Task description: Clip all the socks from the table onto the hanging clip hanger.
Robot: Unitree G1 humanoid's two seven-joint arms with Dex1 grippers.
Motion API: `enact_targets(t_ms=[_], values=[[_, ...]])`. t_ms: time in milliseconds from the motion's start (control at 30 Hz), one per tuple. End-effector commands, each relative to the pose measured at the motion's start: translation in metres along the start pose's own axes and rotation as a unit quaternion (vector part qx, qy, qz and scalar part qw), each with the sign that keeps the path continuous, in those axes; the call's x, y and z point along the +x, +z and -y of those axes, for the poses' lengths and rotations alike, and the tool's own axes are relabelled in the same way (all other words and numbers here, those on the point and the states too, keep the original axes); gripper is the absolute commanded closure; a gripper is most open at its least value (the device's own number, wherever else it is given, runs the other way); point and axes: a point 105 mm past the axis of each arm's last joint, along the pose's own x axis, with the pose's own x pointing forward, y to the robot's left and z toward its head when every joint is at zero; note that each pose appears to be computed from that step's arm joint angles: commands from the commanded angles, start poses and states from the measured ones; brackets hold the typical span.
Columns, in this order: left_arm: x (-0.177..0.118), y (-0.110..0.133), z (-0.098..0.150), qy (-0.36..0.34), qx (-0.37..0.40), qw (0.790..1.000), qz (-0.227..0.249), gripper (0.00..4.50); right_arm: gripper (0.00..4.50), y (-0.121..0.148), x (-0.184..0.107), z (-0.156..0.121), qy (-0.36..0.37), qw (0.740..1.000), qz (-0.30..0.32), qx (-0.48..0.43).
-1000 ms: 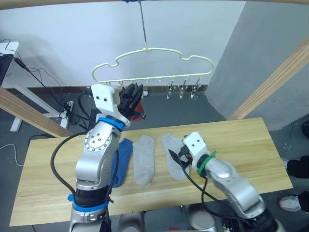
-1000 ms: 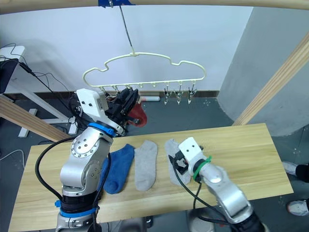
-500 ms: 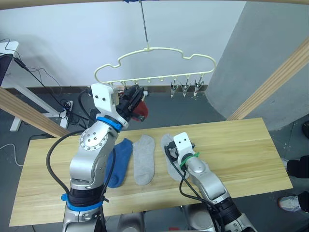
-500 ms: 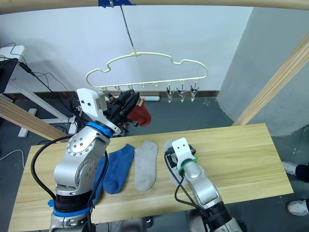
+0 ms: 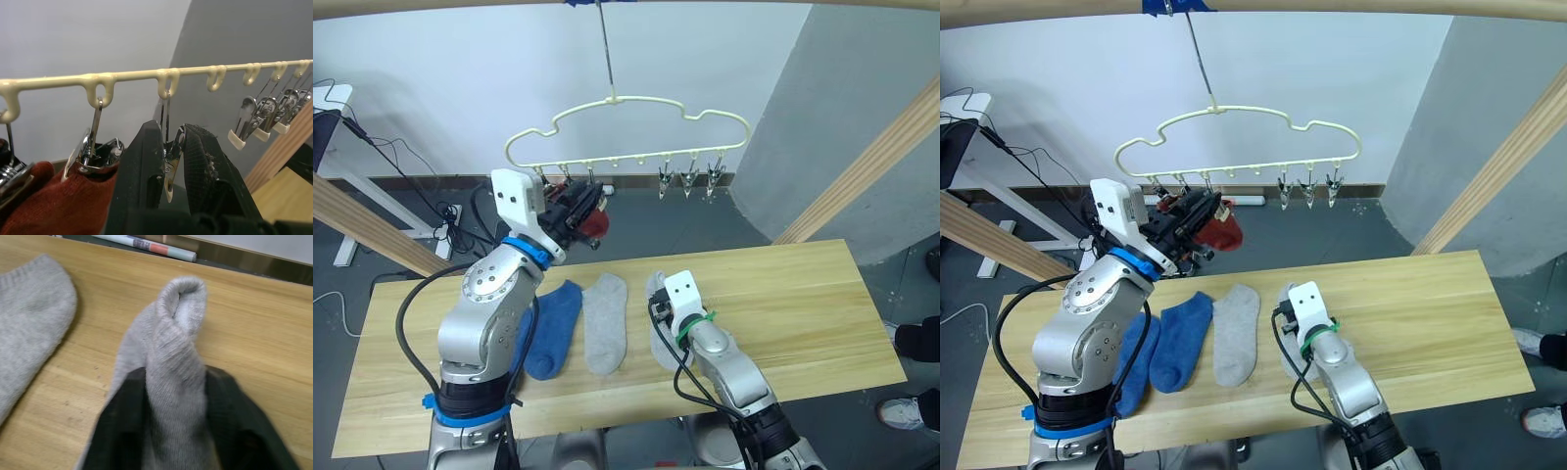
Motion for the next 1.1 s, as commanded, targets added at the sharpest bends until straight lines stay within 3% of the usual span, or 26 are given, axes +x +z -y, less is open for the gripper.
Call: enact_targets(t_ms=[33,67,300,567,1100], values=[[-0.002,0.016,0.004,-0.025,-0.011,0.999,0.018,4.02,4.19,-0.015,-0.007,0.003,0.009,1.000,-0.024,-0.008],[-0.002,0.016,0.005,-0.033,-0.027,0.999,0.015,4.02,4.47,-0.006,-0.012,0.005,0.022,0.999,-0.007,-0.022],[-0.003,0.018,0.007,-0.062,-0.106,0.992,-0.004,4.02,4.50,0.057,-0.042,0.012,0.134,0.978,0.082,-0.137],[-0.001,0.024,0.010,-0.069,-0.147,0.987,-0.011,4.02,4.50,0.116,-0.048,0.009,0.165,0.939,0.161,-0.254],[-0.004,0.022,0.020,-0.085,-0.141,0.986,-0.019,4.02,4.50,0.148,-0.042,-0.006,0.190,0.918,0.201,-0.285]])
